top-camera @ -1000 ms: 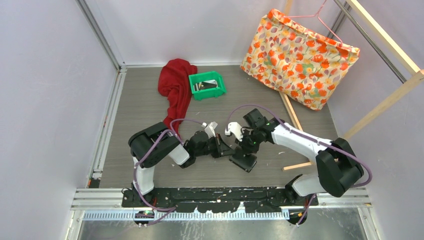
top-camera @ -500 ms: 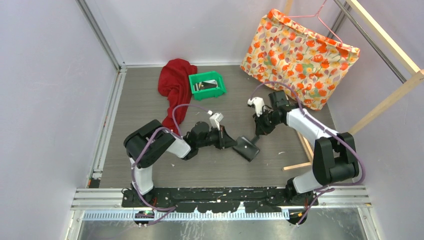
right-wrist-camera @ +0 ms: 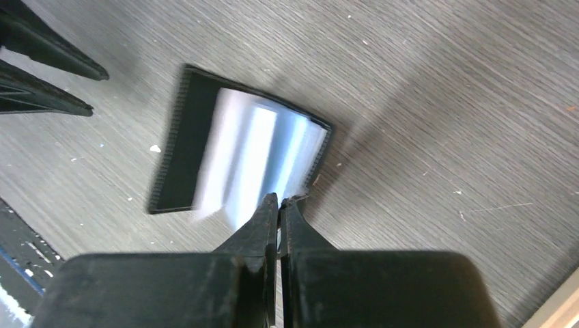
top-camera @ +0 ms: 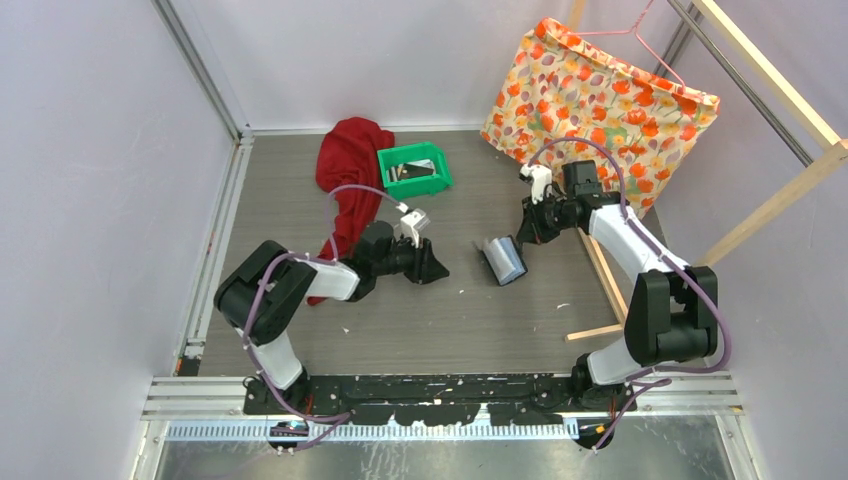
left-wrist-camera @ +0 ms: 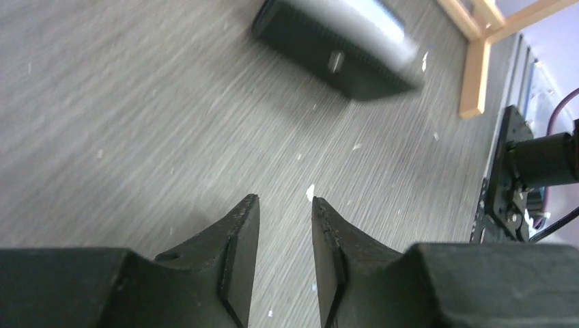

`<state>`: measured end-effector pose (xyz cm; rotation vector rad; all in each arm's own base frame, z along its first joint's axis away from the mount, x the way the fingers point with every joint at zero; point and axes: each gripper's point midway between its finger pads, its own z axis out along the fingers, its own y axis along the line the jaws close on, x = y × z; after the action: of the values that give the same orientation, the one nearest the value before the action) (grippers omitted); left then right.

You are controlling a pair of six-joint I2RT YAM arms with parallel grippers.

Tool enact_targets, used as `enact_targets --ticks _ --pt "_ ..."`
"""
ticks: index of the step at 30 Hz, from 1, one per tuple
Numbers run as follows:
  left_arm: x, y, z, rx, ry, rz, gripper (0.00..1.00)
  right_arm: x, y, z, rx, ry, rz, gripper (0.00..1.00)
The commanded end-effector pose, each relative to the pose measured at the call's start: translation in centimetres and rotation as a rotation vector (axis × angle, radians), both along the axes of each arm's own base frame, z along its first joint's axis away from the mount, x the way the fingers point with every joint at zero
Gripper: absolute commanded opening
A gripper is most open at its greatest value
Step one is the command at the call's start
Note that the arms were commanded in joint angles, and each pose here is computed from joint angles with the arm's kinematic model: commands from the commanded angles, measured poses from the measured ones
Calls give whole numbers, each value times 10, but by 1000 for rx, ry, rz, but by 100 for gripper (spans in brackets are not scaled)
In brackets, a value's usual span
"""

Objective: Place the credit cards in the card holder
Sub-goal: Open the card holder at the center of the board.

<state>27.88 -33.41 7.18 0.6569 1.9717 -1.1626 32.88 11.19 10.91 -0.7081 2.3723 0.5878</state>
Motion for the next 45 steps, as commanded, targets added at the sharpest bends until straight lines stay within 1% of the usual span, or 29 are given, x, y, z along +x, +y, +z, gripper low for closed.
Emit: enact_targets --ticks 1,3,5,7,9,11,13,16,18,22,25,27,29,32,34,35,38,39,40,41,43,45 --pt "-7 21 0 29 24 55 38 -9 21 30 130 -22 54 1" --pt "-6 32 3 10 35 123 43 -21 27 26 150 11 84 1" --pt "-3 37 20 -32 6 169 46 -35 37 24 178 39 133 1" --pt "-4 41 34 -60 1 200 47 -56 55 27 213 75 220 1" --pt "-5 45 48 -89 1 235 49 -75 77 35 221 77 313 1" --pt "-5 51 66 -128 -24 267 50 -83 98 46 219 49 376 1" --pt "-7 57 75 -146 -45 297 50 -71 102 56 211 32 355 1" --pt "-12 65 78 -144 -39 321 51 -46 78 45 140 34 261 1" --pt "-18 67 76 -150 -10 324 52 -37 49 22 79 65 196 1" --pt "-24 60 74 -182 67 328 51 -59 -1 -26 -114 137 207 1" --pt "-23 40 74 -191 87 306 51 -77 -20 -50 -196 196 213 1" --pt "-20 20 74 -199 115 281 49 -77 -27 -58 -220 229 185 1" --pt "-18 -3 69 -201 156 247 48 -67 -36 -63 -256 245 115 1" --pt "-10 -29 50 -185 255 244 45 -54 -47 -72 -312 270 33 3" --pt "-6 -41 35 -174 332 256 43 -49 -51 -79 -337 298 8 7" --pt "-6 -45 28 -161 361 259 44 -48 -52 -81 -342 310 3 11" --pt "-7 -50 16 -110 372 270 46 -46 -49 -75 -307 317 6 32" --pt "-7 -50 15 -93 365 271 47 -43 -48 -65 -285 290 2 42" --pt "-9 -50 13 -71 364 271 48 -39 -47 -54 -262 260 -6 46" --pt "-11 -50 13 -51 362 272 51 -35 -47 -42 -246 224 -9 55" --pt "-14 -50 10 -15 364 272 53 -27 -48 -17 -224 153 -16 64" --pt "-18 -52 6 18 374 267 54 -23 -46 9 -205 95 -8 67"
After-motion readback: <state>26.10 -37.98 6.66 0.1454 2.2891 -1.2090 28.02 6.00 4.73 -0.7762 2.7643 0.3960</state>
